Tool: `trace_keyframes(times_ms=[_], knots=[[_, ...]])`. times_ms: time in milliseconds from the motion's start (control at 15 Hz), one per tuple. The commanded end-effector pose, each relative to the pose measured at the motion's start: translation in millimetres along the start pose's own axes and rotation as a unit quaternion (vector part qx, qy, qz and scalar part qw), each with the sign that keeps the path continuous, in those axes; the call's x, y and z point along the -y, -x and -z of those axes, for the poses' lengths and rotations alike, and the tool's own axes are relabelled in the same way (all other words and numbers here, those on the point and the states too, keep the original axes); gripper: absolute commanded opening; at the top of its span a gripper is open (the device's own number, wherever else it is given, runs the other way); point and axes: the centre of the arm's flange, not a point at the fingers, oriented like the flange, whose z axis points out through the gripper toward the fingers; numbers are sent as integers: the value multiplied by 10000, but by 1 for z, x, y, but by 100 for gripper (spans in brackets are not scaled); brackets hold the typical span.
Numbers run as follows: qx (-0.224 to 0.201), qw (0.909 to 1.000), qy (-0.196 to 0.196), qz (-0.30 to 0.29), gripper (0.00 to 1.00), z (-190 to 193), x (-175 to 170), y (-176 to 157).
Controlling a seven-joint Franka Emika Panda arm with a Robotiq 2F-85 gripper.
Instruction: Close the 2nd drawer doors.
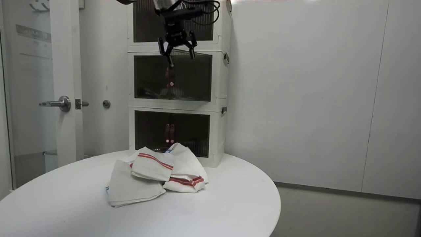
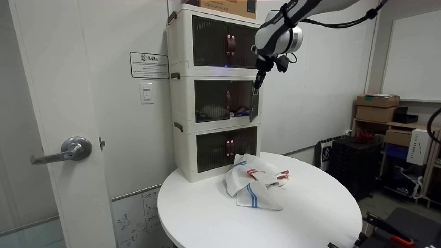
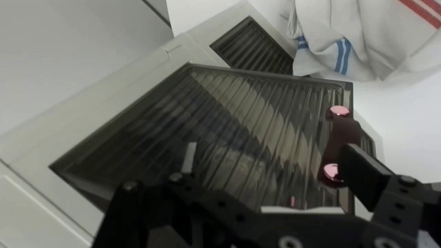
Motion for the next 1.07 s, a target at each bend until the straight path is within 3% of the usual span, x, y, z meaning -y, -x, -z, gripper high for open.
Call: trace_keyframes(times_ms=[0, 267, 600, 1000], knots=[[-484, 9981, 48, -377, 100, -7, -3, -26], [-715, 9899, 132, -1214, 100, -20, -7, -39], [-749, 9713, 58, -2258, 100, -37, -11, -45], [-1223, 9499, 107, -2874, 100, -48, -13, -53]])
